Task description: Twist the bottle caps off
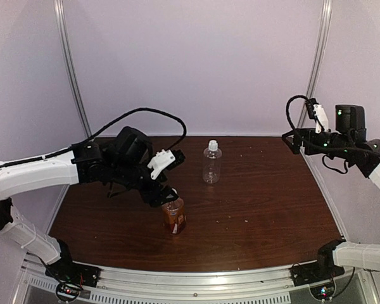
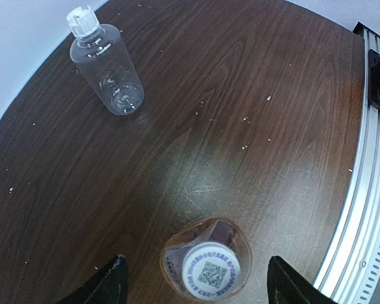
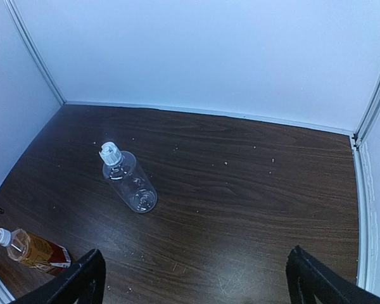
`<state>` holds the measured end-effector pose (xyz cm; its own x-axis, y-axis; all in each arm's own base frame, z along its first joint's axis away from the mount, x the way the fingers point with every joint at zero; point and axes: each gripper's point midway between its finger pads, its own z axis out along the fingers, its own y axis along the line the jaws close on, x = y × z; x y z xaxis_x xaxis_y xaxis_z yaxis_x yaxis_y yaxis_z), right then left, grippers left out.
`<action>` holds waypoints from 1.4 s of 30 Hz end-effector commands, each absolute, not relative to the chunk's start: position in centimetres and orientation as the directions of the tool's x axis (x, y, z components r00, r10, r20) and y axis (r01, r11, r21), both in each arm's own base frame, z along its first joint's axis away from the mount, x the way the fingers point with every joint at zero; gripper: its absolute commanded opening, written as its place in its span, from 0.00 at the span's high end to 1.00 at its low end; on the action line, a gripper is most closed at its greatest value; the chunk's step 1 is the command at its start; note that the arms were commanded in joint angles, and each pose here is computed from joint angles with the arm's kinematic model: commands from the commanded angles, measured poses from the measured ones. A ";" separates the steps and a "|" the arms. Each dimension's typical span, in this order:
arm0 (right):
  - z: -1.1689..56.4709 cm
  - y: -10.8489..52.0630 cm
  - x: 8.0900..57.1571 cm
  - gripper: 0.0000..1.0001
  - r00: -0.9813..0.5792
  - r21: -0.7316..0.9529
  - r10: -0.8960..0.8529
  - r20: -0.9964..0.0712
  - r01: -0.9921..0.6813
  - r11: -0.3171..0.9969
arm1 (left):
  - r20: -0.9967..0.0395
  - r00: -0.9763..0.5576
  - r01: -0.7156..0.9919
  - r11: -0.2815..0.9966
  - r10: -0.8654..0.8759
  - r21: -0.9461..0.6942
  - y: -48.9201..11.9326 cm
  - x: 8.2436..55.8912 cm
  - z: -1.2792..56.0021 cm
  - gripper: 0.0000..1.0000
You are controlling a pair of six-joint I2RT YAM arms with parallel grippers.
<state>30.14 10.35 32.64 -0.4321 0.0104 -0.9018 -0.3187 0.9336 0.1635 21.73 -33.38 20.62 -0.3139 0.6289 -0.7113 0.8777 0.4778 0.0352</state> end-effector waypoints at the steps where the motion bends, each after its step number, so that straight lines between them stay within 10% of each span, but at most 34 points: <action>1: 32.1 10.8 30.3 0.00 -0.439 0.178 0.014 -0.898 -0.334 0.925 | -0.715 -0.338 0.892 0.451 0.612 -0.037 -34.7 21.2 21.0 0.24; 25: 31.1 12.5 30.9 0.00 -0.450 0.170 -0.025 -0.893 -0.388 0.906 | -0.722 -0.350 0.890 0.453 0.597 -0.057 -36.2 22.0 21.8 0.77; 42: 34.1 24.4 25.9 0.00 -0.295 0.164 -0.102 -0.950 -0.751 0.640 | -0.918 -0.351 0.870 0.426 0.186 -0.246 -38.3 23.6 36.3 0.83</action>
<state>26.92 22.08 32.39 -0.3823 -0.1064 -0.9179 -0.6998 0.6820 0.2123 22.37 -38.09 30.70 -0.3309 0.3702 -0.8680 0.8961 0.4118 -0.1660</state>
